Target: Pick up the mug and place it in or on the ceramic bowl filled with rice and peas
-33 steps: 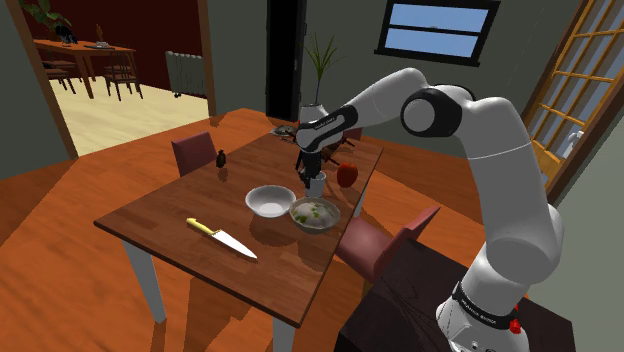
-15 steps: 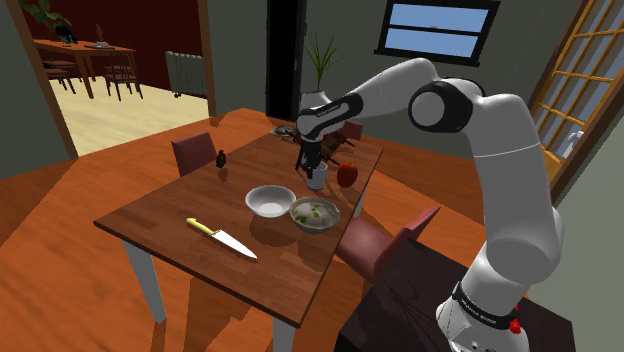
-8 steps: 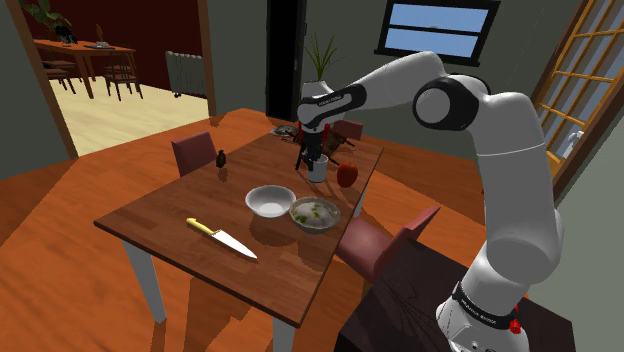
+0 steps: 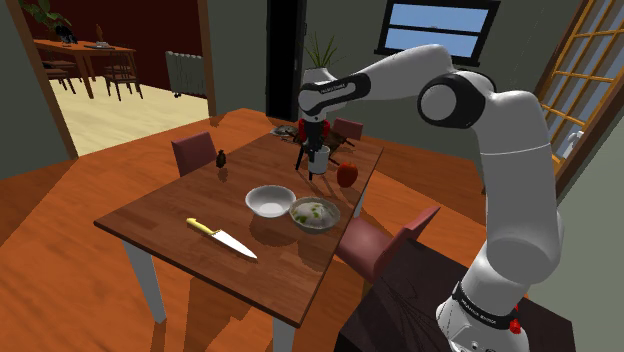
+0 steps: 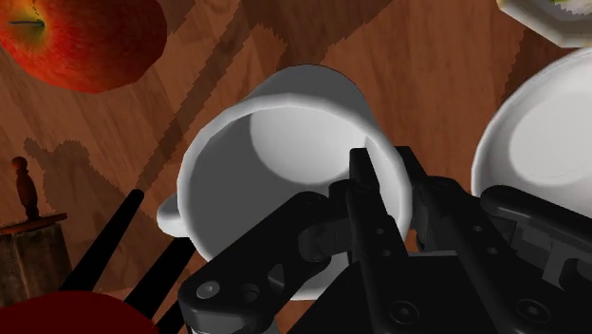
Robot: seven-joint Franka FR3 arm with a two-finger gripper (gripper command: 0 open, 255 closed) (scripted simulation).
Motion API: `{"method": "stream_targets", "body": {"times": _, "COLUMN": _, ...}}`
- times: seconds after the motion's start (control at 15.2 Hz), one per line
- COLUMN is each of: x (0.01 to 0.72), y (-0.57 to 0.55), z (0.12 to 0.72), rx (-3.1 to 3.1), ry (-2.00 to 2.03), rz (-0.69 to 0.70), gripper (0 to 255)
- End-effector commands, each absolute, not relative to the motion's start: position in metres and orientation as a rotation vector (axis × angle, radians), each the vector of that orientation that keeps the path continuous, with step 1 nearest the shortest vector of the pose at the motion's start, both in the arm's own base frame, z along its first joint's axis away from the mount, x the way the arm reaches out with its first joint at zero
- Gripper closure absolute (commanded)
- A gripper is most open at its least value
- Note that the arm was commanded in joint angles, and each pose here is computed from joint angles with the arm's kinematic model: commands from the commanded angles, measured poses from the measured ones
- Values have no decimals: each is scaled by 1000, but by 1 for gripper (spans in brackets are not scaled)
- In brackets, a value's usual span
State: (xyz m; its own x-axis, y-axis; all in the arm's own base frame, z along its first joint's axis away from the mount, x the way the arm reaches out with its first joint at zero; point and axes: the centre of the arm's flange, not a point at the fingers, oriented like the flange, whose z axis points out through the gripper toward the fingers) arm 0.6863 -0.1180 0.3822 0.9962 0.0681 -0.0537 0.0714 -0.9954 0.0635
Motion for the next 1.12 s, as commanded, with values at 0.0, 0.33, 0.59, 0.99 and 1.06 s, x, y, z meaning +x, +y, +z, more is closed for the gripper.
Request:
{"method": "stream_targets", "body": {"times": 0.0, "x": 686, "y": -118, "z": 394, "rx": 3073, "ry": 108, "rz": -79, "gripper": 255}}
{"method": "stream_targets", "body": {"times": 0.33, "x": 686, "y": -118, "z": 421, "rx": 3073, "ry": 108, "rz": -79, "gripper": 255}}
{"method": "stream_targets", "body": {"times": 0.59, "x": 669, "y": -98, "z": 431, "rx": 3073, "ry": 108, "rz": -79, "gripper": 255}}
{"method": "stream_targets", "body": {"times": 0.99, "x": 619, "y": -37, "z": 440, "rx": 3073, "ry": 108, "rz": -79, "gripper": 255}}
{"method": "stream_targets", "body": {"times": 1.06, "x": 611, "y": -27, "z": 442, "rx": 3073, "ry": 108, "rz": -79, "gripper": 255}}
